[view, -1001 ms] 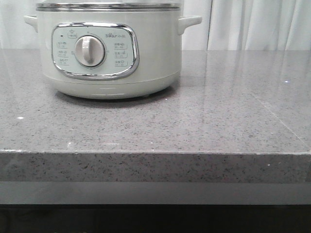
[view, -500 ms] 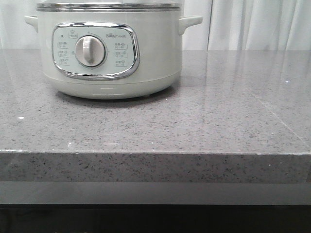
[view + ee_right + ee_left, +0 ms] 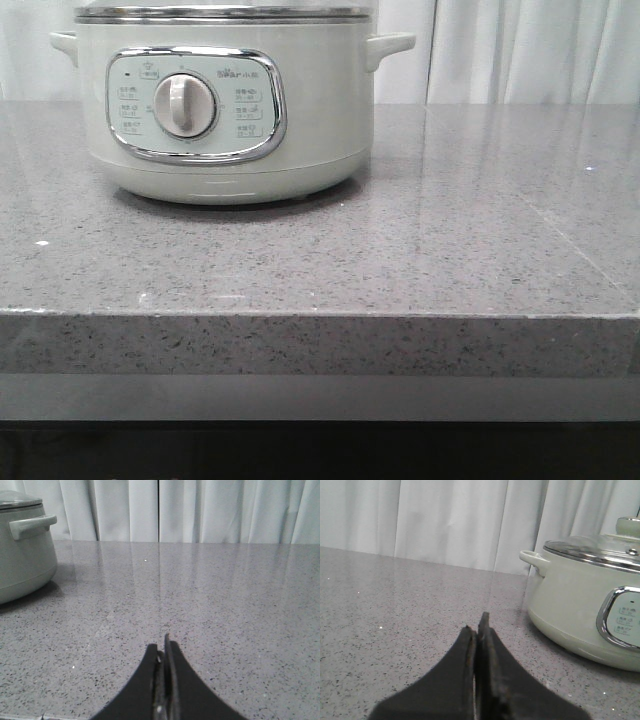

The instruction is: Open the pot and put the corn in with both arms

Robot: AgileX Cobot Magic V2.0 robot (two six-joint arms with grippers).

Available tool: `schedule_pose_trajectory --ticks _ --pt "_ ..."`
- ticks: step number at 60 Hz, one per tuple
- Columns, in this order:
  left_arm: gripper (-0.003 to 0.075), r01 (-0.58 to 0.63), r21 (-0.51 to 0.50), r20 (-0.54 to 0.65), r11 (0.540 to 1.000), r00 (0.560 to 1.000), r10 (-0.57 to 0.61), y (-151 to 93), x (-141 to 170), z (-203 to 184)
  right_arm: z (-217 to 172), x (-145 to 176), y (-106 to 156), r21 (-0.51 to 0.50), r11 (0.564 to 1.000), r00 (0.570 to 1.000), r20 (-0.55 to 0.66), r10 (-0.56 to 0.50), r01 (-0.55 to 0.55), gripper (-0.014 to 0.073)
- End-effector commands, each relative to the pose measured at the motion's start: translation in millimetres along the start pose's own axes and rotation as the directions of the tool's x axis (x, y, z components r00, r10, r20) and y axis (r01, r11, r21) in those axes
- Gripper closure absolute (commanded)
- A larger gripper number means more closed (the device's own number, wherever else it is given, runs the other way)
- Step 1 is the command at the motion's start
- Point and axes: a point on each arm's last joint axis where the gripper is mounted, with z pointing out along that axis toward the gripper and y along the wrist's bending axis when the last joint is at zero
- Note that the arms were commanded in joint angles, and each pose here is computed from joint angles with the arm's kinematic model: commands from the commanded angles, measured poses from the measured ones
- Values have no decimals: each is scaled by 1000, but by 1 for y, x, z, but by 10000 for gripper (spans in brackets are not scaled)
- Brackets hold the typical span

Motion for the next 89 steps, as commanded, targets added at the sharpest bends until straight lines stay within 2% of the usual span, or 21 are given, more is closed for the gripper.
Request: schedule_pose_trajectory --ticks 1,33,44,89 --pt "741 1 12 83 1000 997 -2 0 -4 -1 -3 -13 0 9 1000 993 121 -12 11 715" --pt "741 1 12 83 1000 997 -2 0 -4 -1 -3 -18 -1 26 1000 985 171 4 -8 715" --pt "741 1 12 83 1000 997 -2 0 -4 -1 -4 -18 -3 58 998 985 174 3 -14 715" --pt "741 1 12 83 1000 997 -2 0 -4 -1 -4 -18 -3 58 998 985 173 3 -14 715"
